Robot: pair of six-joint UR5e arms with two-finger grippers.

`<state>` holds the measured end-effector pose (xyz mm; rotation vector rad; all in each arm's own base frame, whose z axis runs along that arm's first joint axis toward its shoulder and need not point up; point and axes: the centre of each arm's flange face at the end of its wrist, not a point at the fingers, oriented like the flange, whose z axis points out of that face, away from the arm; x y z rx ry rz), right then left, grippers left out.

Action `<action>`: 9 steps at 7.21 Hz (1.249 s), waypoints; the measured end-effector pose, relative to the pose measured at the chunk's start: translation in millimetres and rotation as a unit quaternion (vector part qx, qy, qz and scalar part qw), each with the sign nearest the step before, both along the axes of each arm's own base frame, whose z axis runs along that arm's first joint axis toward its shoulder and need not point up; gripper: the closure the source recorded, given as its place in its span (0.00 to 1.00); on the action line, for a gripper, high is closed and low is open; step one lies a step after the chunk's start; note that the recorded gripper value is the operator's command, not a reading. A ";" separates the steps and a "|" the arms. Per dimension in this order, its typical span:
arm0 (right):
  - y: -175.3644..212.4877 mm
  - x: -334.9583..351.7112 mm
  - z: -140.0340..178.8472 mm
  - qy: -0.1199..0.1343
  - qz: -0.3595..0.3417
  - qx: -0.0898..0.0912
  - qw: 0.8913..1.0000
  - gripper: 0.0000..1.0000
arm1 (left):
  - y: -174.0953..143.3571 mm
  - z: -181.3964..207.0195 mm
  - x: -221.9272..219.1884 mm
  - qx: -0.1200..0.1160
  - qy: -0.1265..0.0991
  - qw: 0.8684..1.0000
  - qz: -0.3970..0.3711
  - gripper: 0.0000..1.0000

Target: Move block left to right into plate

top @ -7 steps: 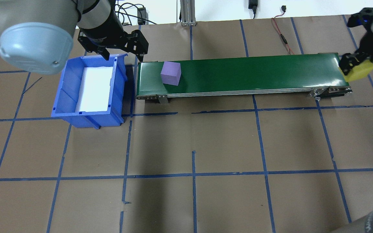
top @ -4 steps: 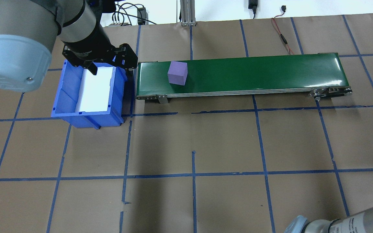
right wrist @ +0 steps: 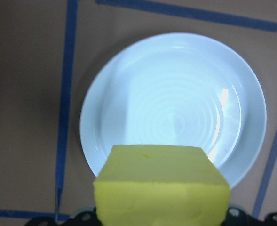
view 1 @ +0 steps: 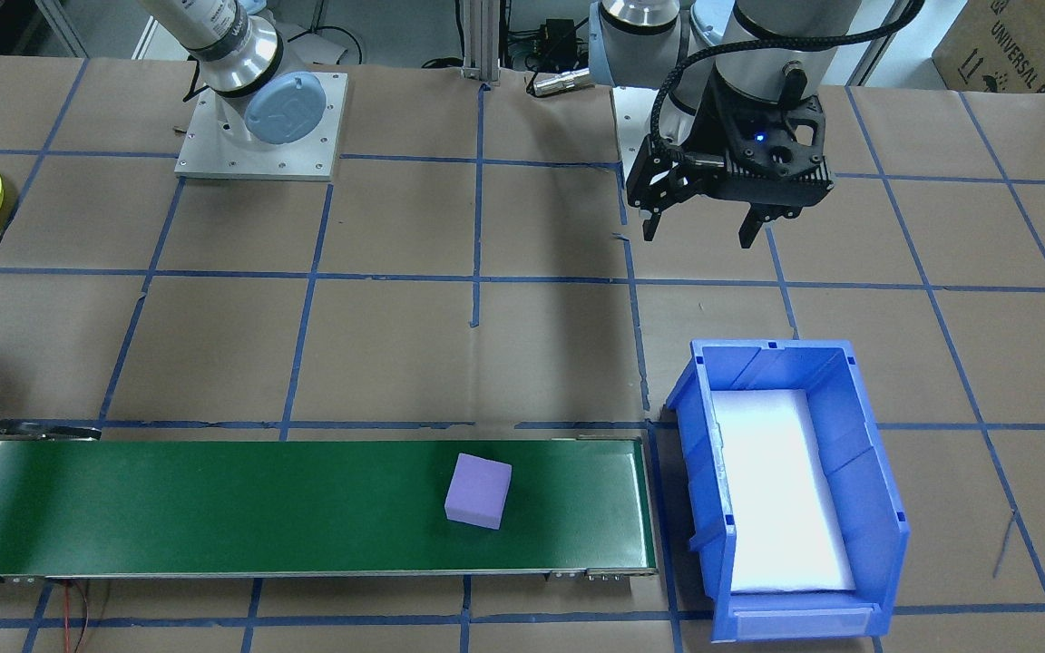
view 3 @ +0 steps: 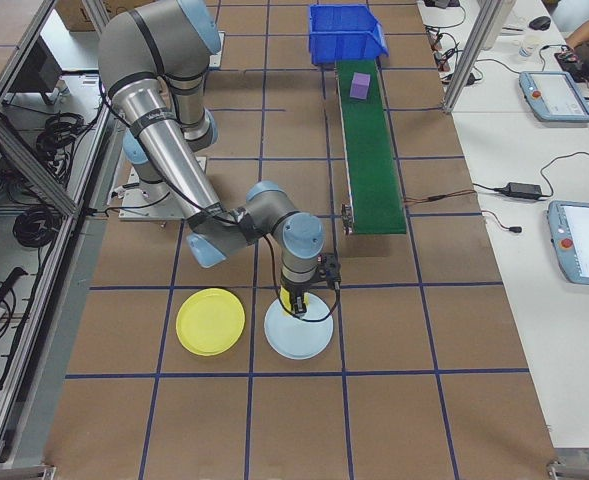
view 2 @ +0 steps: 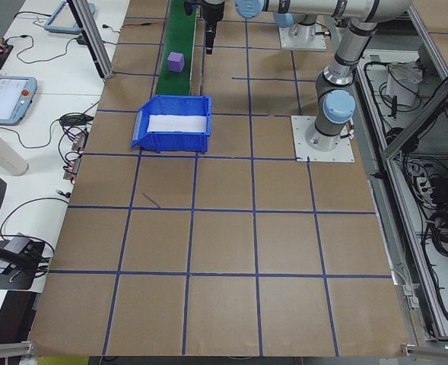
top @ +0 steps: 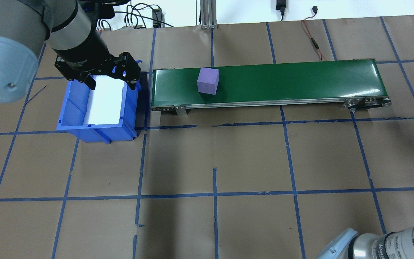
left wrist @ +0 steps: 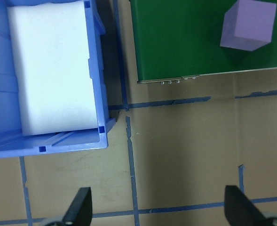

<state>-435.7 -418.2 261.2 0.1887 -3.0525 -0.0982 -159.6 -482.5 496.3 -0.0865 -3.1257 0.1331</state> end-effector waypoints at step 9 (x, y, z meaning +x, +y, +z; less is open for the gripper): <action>168.6 -8.4 -31.2 -0.051 -0.208 0.021 0.977 0.49 | 9.4 23.1 21.3 0.036 -0.019 0.999 0.011 0.00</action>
